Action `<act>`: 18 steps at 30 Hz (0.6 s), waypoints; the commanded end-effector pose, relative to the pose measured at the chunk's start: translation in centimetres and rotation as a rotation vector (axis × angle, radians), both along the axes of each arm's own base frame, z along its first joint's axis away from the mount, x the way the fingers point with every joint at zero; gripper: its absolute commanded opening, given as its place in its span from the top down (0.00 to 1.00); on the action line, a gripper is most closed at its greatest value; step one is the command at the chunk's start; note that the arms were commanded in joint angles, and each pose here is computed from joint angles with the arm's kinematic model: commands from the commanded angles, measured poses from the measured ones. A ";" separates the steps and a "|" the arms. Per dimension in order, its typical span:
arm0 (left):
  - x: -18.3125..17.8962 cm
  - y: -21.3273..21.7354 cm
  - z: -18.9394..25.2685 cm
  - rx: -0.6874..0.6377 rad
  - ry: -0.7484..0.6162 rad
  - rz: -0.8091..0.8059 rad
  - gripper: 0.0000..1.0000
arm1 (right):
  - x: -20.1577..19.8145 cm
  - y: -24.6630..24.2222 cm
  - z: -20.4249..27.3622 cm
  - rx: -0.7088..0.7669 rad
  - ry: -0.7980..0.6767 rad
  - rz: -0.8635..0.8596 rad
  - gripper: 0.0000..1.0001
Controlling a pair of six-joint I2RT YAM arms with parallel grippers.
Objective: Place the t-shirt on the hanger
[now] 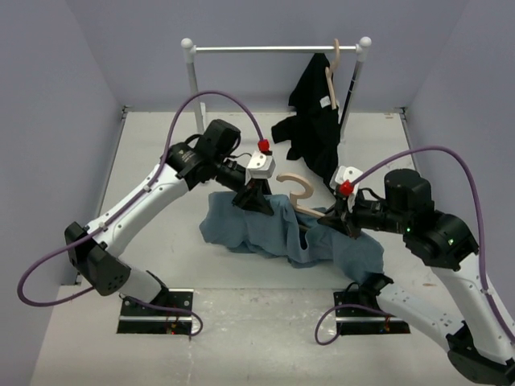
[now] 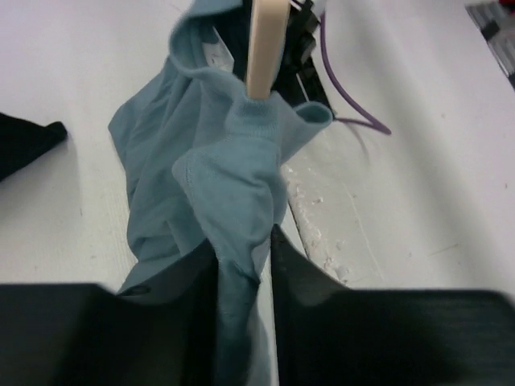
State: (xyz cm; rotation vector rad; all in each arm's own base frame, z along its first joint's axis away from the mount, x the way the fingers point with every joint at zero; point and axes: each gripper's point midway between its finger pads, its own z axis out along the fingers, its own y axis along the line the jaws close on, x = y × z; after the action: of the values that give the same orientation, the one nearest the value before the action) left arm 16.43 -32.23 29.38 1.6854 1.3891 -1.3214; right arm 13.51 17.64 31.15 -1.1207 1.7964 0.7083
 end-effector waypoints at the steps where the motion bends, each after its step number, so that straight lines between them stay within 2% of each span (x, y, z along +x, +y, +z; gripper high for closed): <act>1: 1.8 -0.1 7.7 -0.214 -0.142 0.232 0.20 | 3.0 0.6 2.7 0.149 -0.097 -0.151 1.00; 2: 2.0 0.2 8.7 -0.241 -0.131 0.293 0.02 | 3.2 0.6 2.7 0.165 -0.096 -0.165 1.00; 5: 3.0 1.5 12.4 -0.376 -0.130 0.491 0.00 | 4.2 0.5 2.7 0.218 -0.082 -0.248 1.00; 7: 3.3 2.8 13.2 -0.473 -0.113 0.607 0.00 | 4.5 0.7 3.2 0.263 -0.072 -0.269 1.00; 9: 2.0 3.1 15.7 -0.637 -0.102 0.576 0.00 | 4.7 1.0 4.0 0.322 -0.058 -0.290 1.00; 10: 1.4 3.1 16.0 -0.674 -0.087 0.552 0.00 | 4.7 1.2 4.3 0.344 -0.045 -0.295 1.00; 13: 1.7 2.4 16.1 -0.688 -0.076 0.576 0.08 | 4.2 1.8 5.3 0.389 -0.014 -0.270 1.00; 15: 3.1 1.5 15.8 -0.664 -0.072 0.646 0.17 | 4.0 2.1 5.7 0.411 0.001 -0.258 1.00; 18: 4.6 0.1 14.9 -0.595 -0.091 0.665 0.27 | 3.3 2.5 6.3 0.432 0.005 -0.216 1.00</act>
State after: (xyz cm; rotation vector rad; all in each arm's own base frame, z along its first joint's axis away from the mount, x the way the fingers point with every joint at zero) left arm 18.07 -30.69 43.63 0.8660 1.1354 -1.1426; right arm 17.18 18.95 32.56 -0.6649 1.7971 0.8000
